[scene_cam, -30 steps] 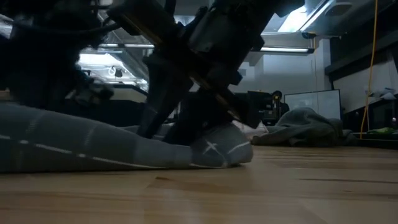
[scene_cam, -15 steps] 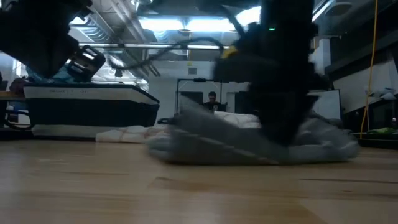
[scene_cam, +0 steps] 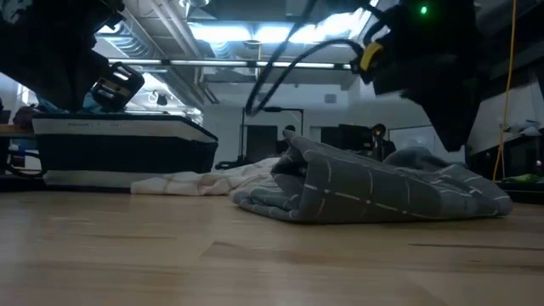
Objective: Fold towel
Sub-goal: Fold the gray patterned towel
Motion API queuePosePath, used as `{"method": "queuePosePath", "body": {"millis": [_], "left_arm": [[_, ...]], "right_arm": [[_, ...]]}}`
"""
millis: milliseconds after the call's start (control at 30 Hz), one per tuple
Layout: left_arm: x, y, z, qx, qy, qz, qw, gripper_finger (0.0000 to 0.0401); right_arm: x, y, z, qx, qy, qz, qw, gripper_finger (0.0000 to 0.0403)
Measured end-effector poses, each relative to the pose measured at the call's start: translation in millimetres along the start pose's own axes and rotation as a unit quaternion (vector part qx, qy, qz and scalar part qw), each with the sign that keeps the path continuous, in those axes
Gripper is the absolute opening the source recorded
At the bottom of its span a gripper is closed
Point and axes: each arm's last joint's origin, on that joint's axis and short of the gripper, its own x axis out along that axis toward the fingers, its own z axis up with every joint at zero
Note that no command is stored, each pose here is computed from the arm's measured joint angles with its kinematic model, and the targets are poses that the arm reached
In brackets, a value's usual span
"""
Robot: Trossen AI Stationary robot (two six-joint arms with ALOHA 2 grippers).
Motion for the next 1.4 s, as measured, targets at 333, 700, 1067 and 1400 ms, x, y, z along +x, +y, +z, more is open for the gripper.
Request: {"method": "queuePosePath", "body": {"millis": [333, 700, 1067, 1400], "left_arm": [[0, 0, 0, 0.012, -0.001, 0.000, 1.000, 0.0021], [0, 0, 0, 0.026, -0.001, 0.001, 1.000, 0.0021], [0, 0, 0, 0.025, -0.001, 0.001, 1.000, 0.0021], [0, 0, 0, 0.027, -0.002, 0.001, 1.000, 0.0021]], "right_arm": [[-39, 19, 10, 0.045, -0.069, 0.257, 0.963, 0.0008], [-2, 76, 23, 0.068, -0.094, 0.312, 0.943, 0.0005], [30, 61, -21, 0.042, 0.037, 0.115, 0.992, 0.0004], [0, 52, -59, 0.096, 0.052, 0.151, 0.982, 0.0006]]}}
